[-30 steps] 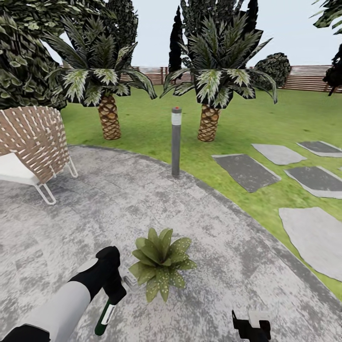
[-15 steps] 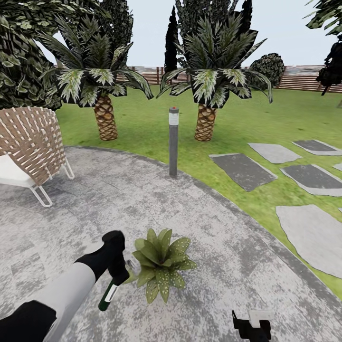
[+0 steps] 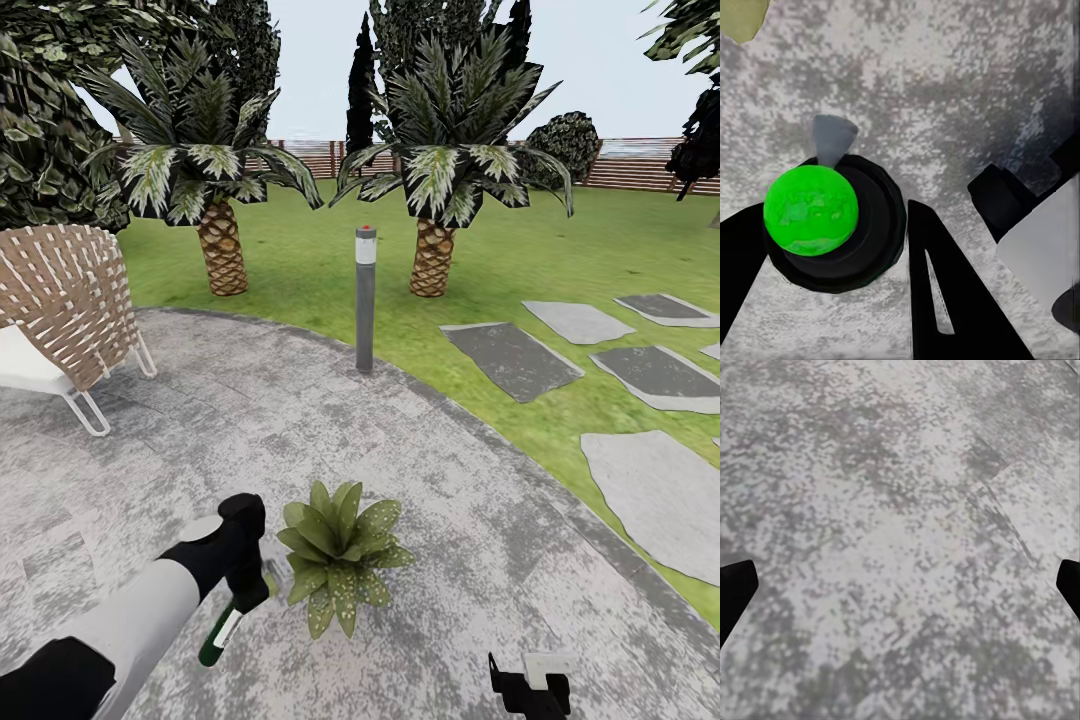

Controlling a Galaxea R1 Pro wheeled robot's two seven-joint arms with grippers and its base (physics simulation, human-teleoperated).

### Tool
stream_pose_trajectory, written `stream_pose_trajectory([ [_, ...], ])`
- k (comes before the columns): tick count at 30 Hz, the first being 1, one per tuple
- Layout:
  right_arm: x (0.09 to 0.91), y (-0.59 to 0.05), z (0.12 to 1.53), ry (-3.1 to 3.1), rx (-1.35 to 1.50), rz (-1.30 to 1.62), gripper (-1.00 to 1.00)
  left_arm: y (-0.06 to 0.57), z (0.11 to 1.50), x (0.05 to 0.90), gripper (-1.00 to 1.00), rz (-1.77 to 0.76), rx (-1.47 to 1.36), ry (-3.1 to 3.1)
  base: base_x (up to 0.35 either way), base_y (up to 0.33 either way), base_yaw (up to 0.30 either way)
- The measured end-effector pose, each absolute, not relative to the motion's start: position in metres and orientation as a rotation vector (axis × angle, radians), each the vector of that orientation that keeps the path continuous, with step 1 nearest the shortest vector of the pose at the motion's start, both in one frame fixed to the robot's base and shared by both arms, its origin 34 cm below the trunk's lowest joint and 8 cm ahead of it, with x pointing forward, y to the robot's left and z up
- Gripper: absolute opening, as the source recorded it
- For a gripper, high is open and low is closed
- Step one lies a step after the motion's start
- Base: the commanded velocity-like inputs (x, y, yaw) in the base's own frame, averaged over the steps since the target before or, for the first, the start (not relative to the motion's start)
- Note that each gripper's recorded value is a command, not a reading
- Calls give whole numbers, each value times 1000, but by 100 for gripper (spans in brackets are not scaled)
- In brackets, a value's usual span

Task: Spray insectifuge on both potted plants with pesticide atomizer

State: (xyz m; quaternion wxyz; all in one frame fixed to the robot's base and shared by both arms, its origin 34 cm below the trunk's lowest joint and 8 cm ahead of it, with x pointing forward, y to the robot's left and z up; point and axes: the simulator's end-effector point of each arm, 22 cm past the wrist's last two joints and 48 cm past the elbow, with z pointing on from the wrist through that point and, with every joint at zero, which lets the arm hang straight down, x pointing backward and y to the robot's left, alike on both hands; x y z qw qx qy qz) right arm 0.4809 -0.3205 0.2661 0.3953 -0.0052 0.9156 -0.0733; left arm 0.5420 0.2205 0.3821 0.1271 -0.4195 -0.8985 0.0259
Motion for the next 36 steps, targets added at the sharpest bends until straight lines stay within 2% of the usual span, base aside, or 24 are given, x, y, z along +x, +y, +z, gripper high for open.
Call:
stream_pose_trajectory([
  [3, 481, -321, 266, 2321, -13, -186, 100, 221, 385, 530, -100, 150, -1191, -2580, 0, 0, 0],
  [7, 481, -320, 266, 2321, -14, -186, 100, 244, 387, 530, -100, 122, -1162, -2576, 0, 0, 0],
  [16, 480, -321, 266, 2322, -13, -186, 100, 227, 384, 538, -100, 56, -1240, -2576, -11, 4, 0],
  [25, 480, -321, 266, 2323, -12, -186, 100, 233, 383, 538, -100, 46, -1228, -2579, -116, 182, 0],
  [36, 480, -321, 266, 2322, -13, -187, 100, 232, 384, 541, -100, 46, -1230, -2587, 0, 8, -273],
])
